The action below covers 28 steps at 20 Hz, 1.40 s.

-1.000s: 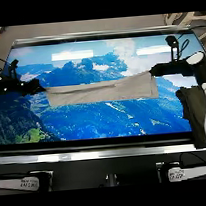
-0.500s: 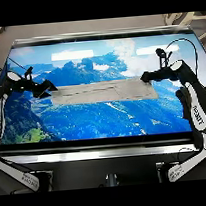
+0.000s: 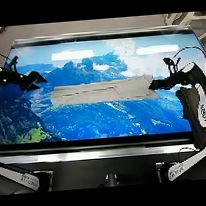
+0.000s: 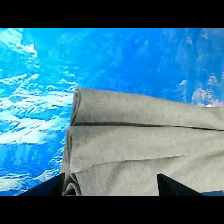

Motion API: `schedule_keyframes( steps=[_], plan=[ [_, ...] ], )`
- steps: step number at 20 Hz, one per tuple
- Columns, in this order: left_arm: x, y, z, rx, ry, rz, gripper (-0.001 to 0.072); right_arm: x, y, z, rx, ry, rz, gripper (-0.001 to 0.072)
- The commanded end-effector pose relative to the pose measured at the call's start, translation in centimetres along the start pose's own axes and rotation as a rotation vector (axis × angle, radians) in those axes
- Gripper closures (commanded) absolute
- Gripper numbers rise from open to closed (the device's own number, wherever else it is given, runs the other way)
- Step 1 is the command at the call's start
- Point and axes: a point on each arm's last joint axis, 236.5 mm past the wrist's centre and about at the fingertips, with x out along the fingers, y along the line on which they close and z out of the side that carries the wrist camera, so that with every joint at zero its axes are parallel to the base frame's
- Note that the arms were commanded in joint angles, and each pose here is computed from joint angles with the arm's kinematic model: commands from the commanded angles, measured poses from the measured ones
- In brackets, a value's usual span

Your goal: Fold the shirts.

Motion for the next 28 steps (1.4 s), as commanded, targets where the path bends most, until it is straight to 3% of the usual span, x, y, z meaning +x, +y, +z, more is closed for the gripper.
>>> schedule_keyframes(
  steps=[1,3,4,5,6,7,8,9,12,17,25,28],
  plan=[
    [-3.4,-4.2,-0.1,0.112,-0.056,-0.017,0.0029,2.4,3.1,-0.3,0.063,0.013,0.147,-0.0006],
    [-4.4,-7.0,-0.7,0.177,-0.073,-0.032,0.0029,3.5,4.8,0.0,0.103,0.018,0.178,0.0006],
    [-4.5,-8.4,-1.1,0.203,-0.072,-0.040,0.0029,3.8,5.3,-0.1,0.117,0.026,0.180,0.0073],
    [-4.1,-9.7,-1.7,0.229,-0.061,-0.050,0.0030,4.0,5.7,0.0,0.129,0.028,0.186,0.0320],
    [-3.2,-11.0,-2.3,0.255,-0.045,-0.059,0.0057,3.8,6.4,0.5,0.146,0.014,0.215,0.0643],
    [-1.9,-12.3,-2.9,0.279,-0.029,-0.070,0.0224,3.0,7.5,1.3,0.158,-0.014,0.255,0.0693],
    [-0.4,-13.6,-3.2,0.301,-0.025,-0.081,0.0484,1.8,8.5,2.3,0.141,-0.051,0.285,0.0693],
    [1.7,-15.3,-3.6,0.327,-0.026,-0.095,0.0671,0.1,9.5,3.4,0.110,-0.094,0.295,0.0693],
    [9.7,-20.6,-6.4,0.282,0.018,-0.164,0.0669,-6.1,12.6,5.3,0.013,-0.181,0.289,0.0694],
    [20.6,-29.2,-15.4,0.101,0.205,-0.407,0.0669,-15.5,18.8,4.3,-0.138,-0.231,0.313,0.0693],
    [25.4,-39.6,-25.2,-0.055,0.265,-0.633,0.0669,-24.2,24.7,0.8,-0.252,-0.277,0.307,0.0692],
    [24.8,-39.7,-25.4,0.014,0.267,-0.650,0.0672,-24.2,23.6,0.3,-0.265,-0.262,0.238,0.0692]
  ],
)
